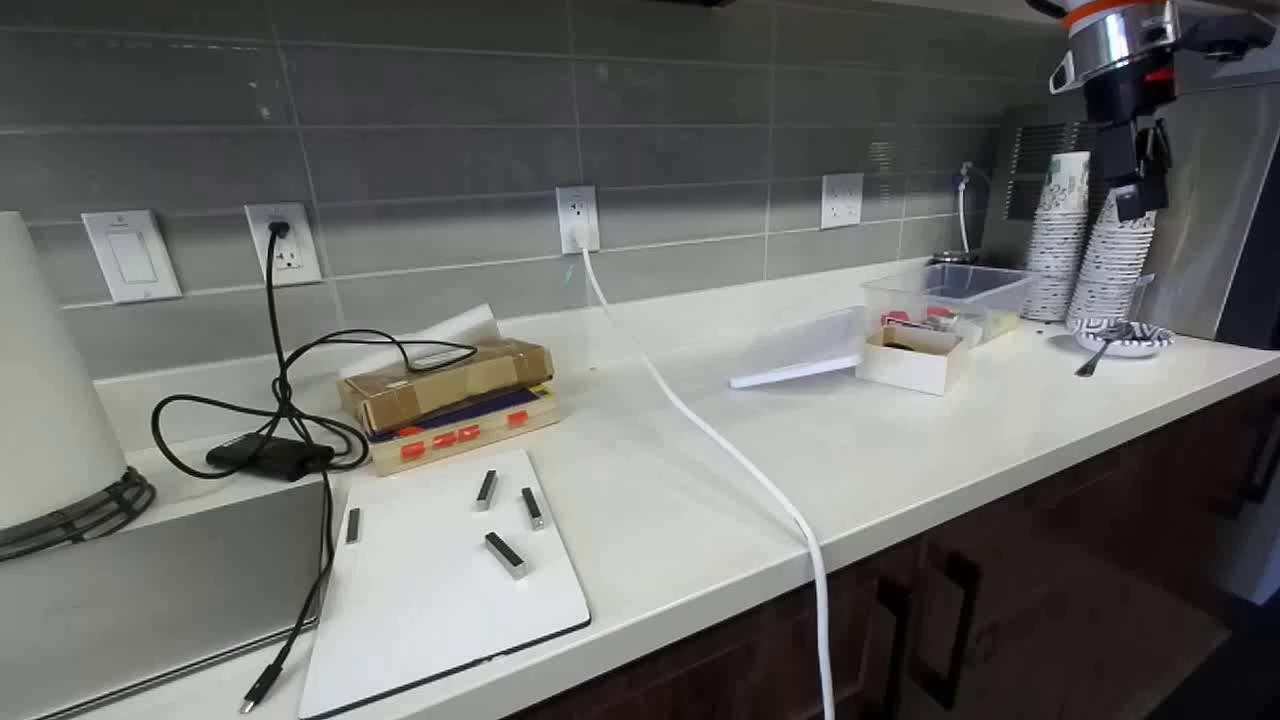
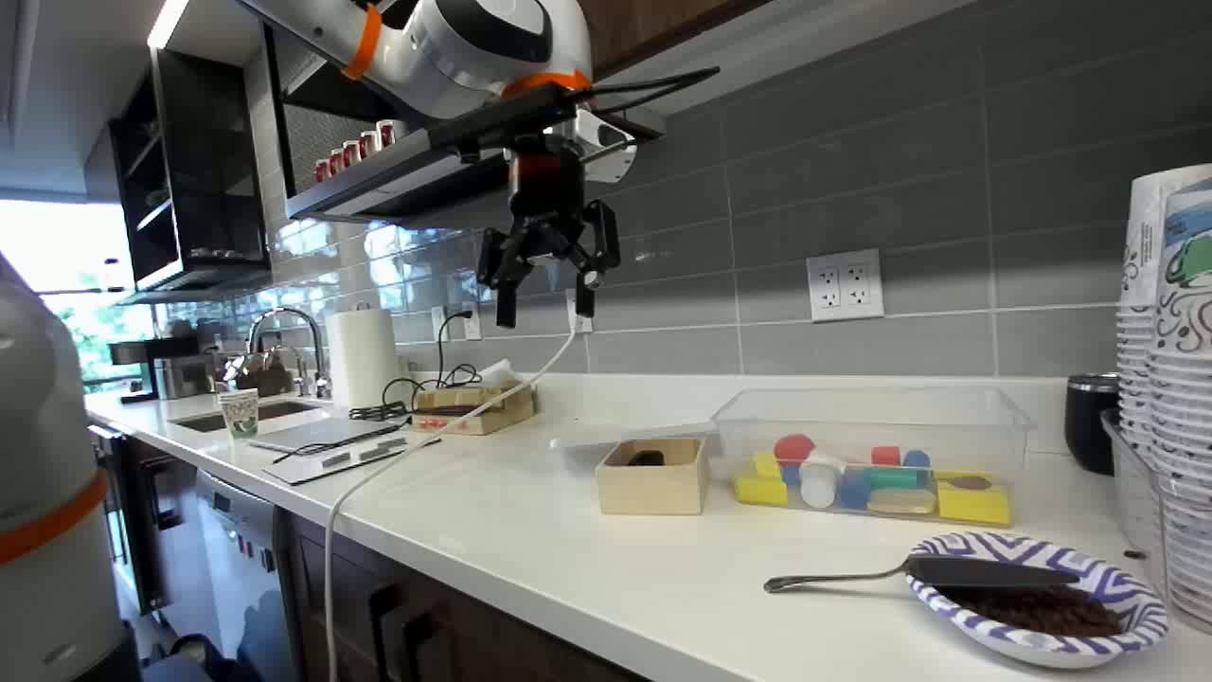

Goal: Use the silver spatula to stir the contents of the white plate on the right

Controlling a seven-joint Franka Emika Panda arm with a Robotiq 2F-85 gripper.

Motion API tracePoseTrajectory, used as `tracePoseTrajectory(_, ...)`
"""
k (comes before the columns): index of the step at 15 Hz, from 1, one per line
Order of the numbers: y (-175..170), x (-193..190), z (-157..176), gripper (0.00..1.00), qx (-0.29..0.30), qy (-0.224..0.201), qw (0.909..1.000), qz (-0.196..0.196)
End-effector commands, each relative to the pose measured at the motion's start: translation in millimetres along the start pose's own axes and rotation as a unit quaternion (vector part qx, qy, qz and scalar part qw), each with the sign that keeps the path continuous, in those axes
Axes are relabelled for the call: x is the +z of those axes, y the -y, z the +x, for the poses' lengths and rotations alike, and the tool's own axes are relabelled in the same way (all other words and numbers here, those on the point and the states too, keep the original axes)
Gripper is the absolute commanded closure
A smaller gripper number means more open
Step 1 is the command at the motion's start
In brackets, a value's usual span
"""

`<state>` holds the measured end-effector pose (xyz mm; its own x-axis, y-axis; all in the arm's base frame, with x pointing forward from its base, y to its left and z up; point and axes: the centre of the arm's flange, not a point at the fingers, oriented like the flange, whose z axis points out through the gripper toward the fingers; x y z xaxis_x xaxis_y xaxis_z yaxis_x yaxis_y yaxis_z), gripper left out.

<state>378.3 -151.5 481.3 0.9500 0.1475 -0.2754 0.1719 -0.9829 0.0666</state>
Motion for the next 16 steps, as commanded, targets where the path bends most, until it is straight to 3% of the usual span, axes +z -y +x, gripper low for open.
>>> tracePoseTrajectory(1,0,0,0,0.00,0.000,0.000,1.0000,0.000)
tracePoseTrajectory(5,0,0,0,0.00,0.000,0.000,1.0000,0.000)
tracePoseTrajectory(9,-28,3,30,0.00,0.101,-0.002,0.9925,0.069)
tracePoseTrajectory(12,-55,10,48,0.00,0.163,-0.011,0.9798,0.115)
tracePoseTrajectory(16,-99,27,69,0.00,0.254,-0.020,0.9531,0.163)
